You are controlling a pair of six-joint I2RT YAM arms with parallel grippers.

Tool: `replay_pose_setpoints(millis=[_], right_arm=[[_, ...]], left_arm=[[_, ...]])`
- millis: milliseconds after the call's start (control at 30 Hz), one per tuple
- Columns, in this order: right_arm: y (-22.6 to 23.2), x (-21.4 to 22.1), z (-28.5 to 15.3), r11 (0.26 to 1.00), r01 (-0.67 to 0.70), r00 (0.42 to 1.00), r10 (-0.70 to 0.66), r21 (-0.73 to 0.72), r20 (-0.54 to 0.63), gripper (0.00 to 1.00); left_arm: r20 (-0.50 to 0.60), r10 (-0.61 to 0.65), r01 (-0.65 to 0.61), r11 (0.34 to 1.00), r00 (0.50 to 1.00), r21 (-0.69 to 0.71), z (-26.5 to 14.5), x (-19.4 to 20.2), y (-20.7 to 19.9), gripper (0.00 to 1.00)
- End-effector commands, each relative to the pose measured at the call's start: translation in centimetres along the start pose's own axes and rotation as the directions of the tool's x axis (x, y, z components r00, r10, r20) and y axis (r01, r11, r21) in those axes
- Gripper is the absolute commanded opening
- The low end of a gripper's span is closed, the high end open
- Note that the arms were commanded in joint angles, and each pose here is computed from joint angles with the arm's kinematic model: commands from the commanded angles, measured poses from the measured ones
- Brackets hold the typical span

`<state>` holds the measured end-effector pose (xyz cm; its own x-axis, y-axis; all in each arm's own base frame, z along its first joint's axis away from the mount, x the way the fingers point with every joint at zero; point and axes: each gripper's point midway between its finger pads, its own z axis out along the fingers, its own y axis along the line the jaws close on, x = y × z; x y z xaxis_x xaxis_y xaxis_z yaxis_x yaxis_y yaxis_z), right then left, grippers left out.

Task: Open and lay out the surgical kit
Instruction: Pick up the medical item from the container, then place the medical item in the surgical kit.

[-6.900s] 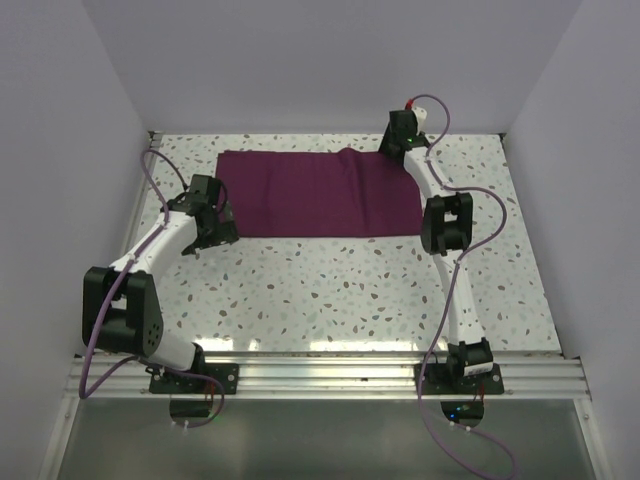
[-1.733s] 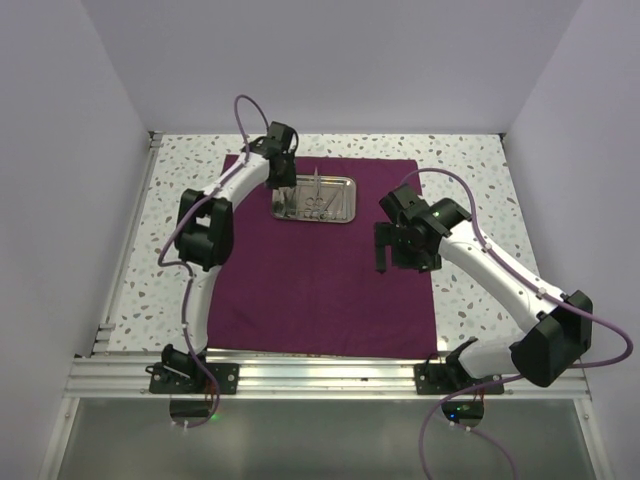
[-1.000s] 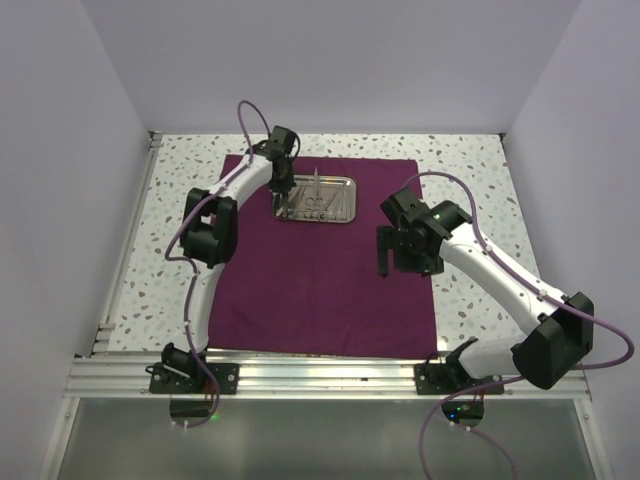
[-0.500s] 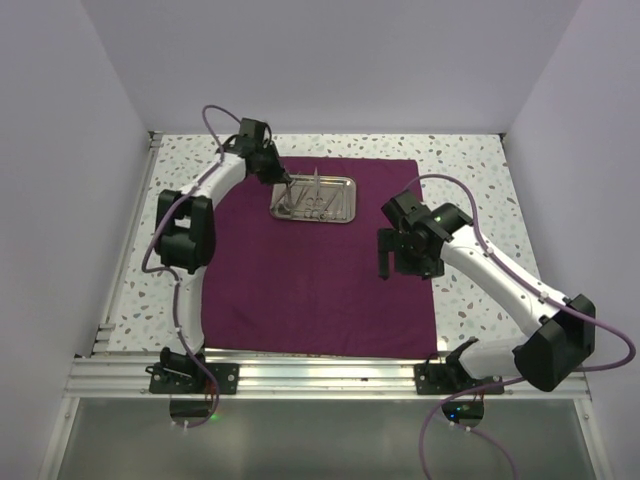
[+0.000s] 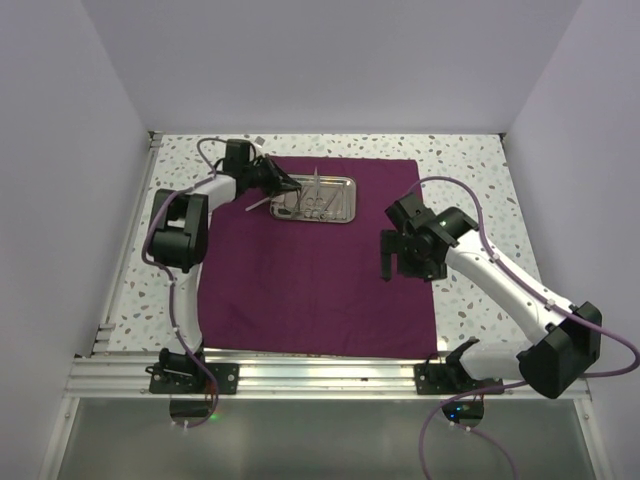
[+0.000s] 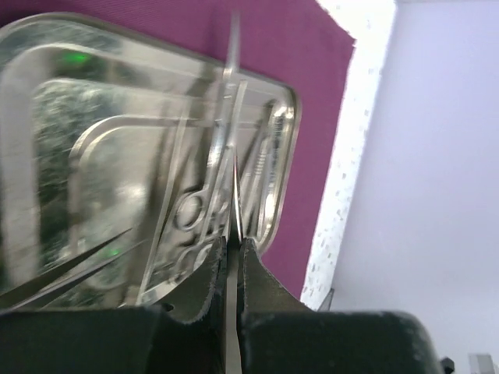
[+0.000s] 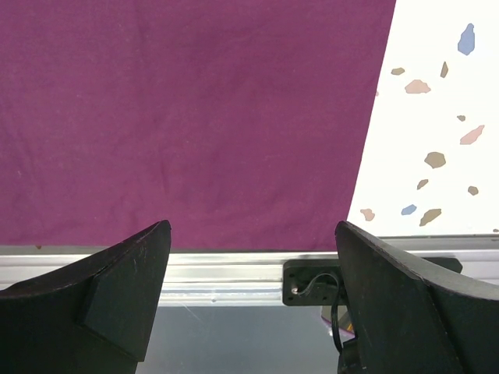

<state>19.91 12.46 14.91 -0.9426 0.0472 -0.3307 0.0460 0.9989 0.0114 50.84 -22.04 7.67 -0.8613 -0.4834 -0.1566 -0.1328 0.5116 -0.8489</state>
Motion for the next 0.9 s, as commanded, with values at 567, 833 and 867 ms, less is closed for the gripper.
replay_pose_setpoints(millis=[567,833,867], right_arm=[[0.3,-2.6,-0.6,1.0,0.009,0.998,-0.01,0.02,0.07,0.98],[-0.3,-2.9,-0.8,0.997,0.067,0.995,-0.071,0.046,0.071,0.98],[-0.3,-2.9,-0.9,0.996,0.071,0.994,-0.075,0.048,0.073,0.98]], left_arm=[[0.023,0.497,-0.425,0.765,0.868,-0.485,-13.3,10.6,2.1,0.0],[-0.022,0.425,-0.366,0.751,0.905,-0.55,-16.7,19.4,9.3,0.0],[-0.024,0.415,-0.358,0.753,0.91,-0.552,-16.9,20.1,9.8,0.0]])
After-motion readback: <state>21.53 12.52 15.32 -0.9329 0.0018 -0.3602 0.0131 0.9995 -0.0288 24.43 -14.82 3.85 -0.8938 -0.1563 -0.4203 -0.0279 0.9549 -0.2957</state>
